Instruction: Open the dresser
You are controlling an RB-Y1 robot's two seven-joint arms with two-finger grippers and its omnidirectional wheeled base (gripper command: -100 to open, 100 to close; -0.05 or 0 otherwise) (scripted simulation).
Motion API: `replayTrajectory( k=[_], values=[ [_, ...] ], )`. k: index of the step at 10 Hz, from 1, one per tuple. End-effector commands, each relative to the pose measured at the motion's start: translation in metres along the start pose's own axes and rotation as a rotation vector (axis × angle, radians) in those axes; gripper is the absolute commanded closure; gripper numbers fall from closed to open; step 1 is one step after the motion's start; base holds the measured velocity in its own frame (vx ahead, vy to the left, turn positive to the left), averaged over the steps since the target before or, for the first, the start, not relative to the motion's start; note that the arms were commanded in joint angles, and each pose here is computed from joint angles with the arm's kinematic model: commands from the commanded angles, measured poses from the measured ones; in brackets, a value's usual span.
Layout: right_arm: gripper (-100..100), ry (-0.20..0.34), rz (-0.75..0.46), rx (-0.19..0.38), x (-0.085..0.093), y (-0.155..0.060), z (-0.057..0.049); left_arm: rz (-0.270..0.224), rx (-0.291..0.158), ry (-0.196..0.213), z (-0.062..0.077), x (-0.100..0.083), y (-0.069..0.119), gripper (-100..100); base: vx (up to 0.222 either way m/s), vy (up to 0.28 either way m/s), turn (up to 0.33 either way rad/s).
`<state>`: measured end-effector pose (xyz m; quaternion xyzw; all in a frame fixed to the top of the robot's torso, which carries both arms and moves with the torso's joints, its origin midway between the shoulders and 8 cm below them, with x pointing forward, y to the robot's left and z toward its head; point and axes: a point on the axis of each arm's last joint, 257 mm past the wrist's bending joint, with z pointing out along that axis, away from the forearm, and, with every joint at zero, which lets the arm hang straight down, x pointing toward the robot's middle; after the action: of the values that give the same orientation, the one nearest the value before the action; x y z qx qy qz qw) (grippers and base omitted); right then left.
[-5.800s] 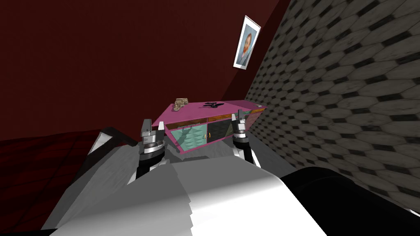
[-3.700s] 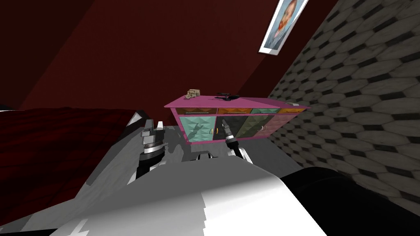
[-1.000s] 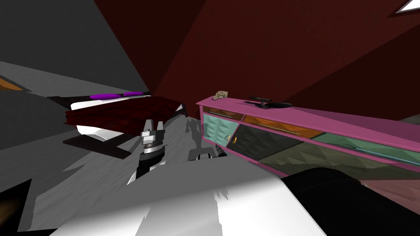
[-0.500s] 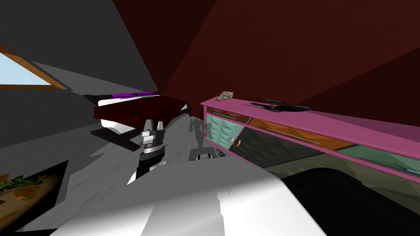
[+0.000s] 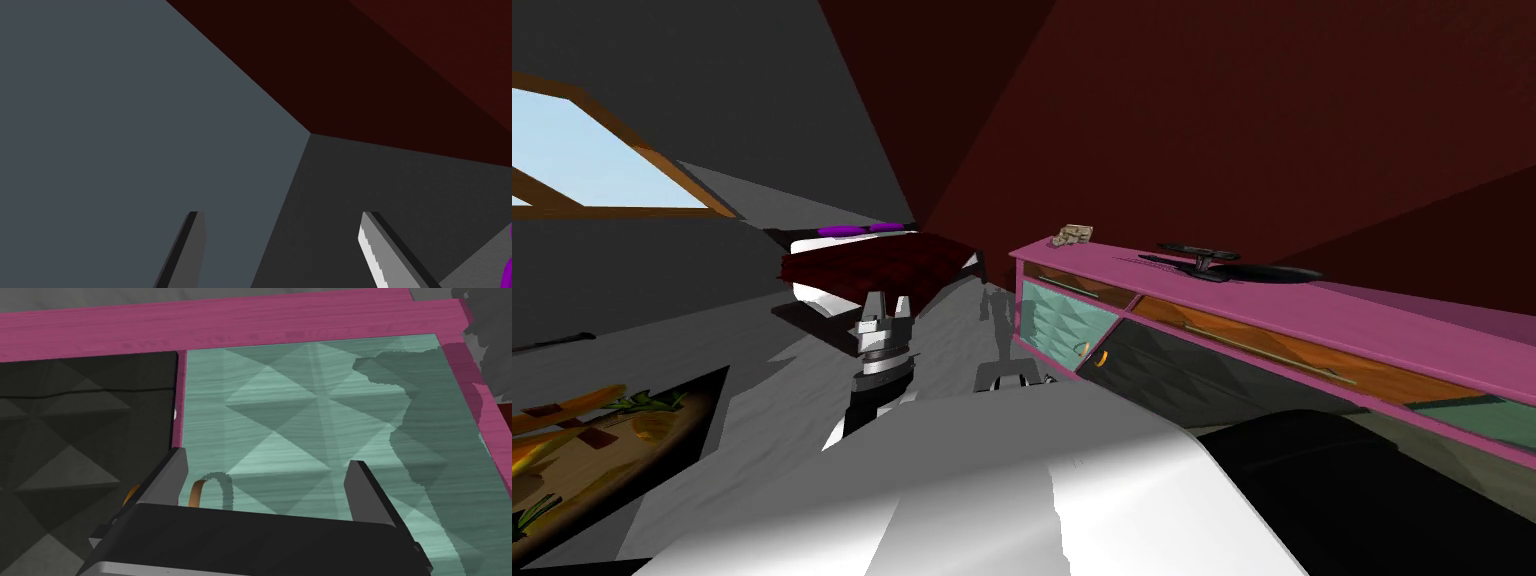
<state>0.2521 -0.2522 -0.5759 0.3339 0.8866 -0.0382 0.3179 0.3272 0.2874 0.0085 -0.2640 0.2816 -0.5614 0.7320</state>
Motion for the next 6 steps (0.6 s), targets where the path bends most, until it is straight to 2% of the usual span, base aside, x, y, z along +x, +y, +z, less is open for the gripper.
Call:
replayTrajectory(
  k=[1, 2, 5, 6],
  values=[
    [-100, 0.001, -0.067, 0.096, 0.013, -0.032, 0.002, 0.0, 0.0, 0.0, 0.0, 0.0, 0.0, 0, 0.043, -0.012, 0.14],
    [-100, 0.008, -0.075, 0.108, 0.018, -0.038, 0.003, 0.0, 0.0, 0.0, 0.0, 0.0, 0.0, 0, 0.021, -0.007, 0.01],
    [-100, 0.005, -0.191, 0.222, 0.032, -0.079, 0.002, 0.0, 0.0, 0.0, 0.0, 0.0, 0.0, 0, 0.04, -0.013, 0.187],
    [-100, 0.001, -0.198, 0.259, 0.032, -0.09, 0.0, 0.0, 0.0, 0.0, 0.0, 0.0, 0.0, 0, 0.048, -0.019, 0.1]
  ],
)
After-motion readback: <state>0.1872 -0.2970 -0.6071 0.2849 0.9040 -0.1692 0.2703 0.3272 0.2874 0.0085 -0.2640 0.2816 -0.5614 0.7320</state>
